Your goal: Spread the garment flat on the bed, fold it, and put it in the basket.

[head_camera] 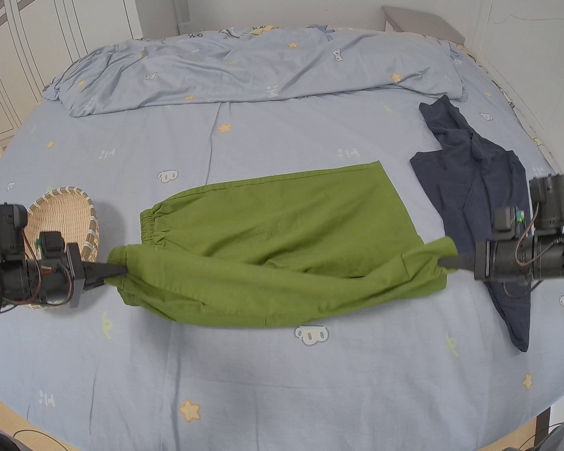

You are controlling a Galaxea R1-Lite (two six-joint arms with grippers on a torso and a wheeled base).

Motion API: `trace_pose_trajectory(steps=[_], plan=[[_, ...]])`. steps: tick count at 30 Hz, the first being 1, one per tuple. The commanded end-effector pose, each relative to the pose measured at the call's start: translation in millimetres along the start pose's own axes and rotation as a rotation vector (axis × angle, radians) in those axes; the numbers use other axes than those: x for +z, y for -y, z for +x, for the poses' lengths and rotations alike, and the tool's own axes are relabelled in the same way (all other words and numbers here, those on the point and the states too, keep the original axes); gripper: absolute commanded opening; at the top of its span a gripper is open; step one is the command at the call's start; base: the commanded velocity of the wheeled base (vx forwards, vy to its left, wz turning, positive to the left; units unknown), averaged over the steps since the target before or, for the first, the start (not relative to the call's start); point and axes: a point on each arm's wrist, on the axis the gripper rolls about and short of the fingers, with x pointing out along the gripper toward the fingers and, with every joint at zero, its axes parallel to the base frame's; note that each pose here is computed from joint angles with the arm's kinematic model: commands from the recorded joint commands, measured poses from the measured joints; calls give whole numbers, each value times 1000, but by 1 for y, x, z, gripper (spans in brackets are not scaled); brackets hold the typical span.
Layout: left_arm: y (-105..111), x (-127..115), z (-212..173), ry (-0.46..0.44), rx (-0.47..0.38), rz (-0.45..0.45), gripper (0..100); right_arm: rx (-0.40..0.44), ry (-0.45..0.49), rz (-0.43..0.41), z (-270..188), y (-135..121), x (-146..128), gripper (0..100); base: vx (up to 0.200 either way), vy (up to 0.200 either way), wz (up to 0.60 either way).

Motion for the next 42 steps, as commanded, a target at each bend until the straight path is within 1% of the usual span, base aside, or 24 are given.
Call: trace_pose_trajectory(steps=[1, 3, 4, 5, 6, 10, 14, 21, 22, 29, 35, 38, 41, 42], plan=[[33, 49, 0, 64, -25, 23, 0, 1, 92, -44, -18, -22, 67, 0, 0, 0, 0], [39, 57, -2, 69, -25, 4, 0, 3, 98, -42, -16, -23, 76, 0, 0, 0, 0], [39, 57, -2, 69, -25, 4, 0, 3, 98, -42, -16, -23, 76, 0, 0, 0, 0], [43, 64, -3, 63, -17, -17, 0, 3, 100, -42, -14, -24, 84, 0, 0, 0, 0], [44, 67, -2, 54, -9, -31, 0, 4, 96, -35, -12, -23, 87, 0, 0, 0, 0], [47, 68, -4, 26, 9, -59, 0, 8, 87, -7, -13, -26, 95, 0, 0, 0, 0], [47, 70, -4, 33, 7, -50, 0, 11, 101, -8, -14, -28, 101, 0, 0, 0, 0], [40, 75, 5, 35, 3, -44, 0, 13, 99, -9, -1, -25, 110, 0, 0, 0, 0], [37, 80, 9, 34, 7, -49, 0, 14, 99, -10, 7, -22, 115, 0, 0, 0, 0], [17, 92, 18, 48, 24, -63, 0, 14, 132, -19, 10, -21, 129, 0, 0, 0, 0], [12, 92, 22, 45, 28, -53, 0, 27, 132, -25, -1, -34, 133, 0, 0, 0, 0], [12, 91, 22, 42, 28, -43, 0, 43, 159, -47, -15, -47, 135, 0, 0, 0, 0], [11, 90, 22, 38, 32, -50, 0, 58, 162, -58, -24, -56, 135, 0, 0, 0, 0], [10, 88, 21, 35, 35, -56, 0, 70, 154, -64, -32, -65, 131, 0, 0, 0, 0]])
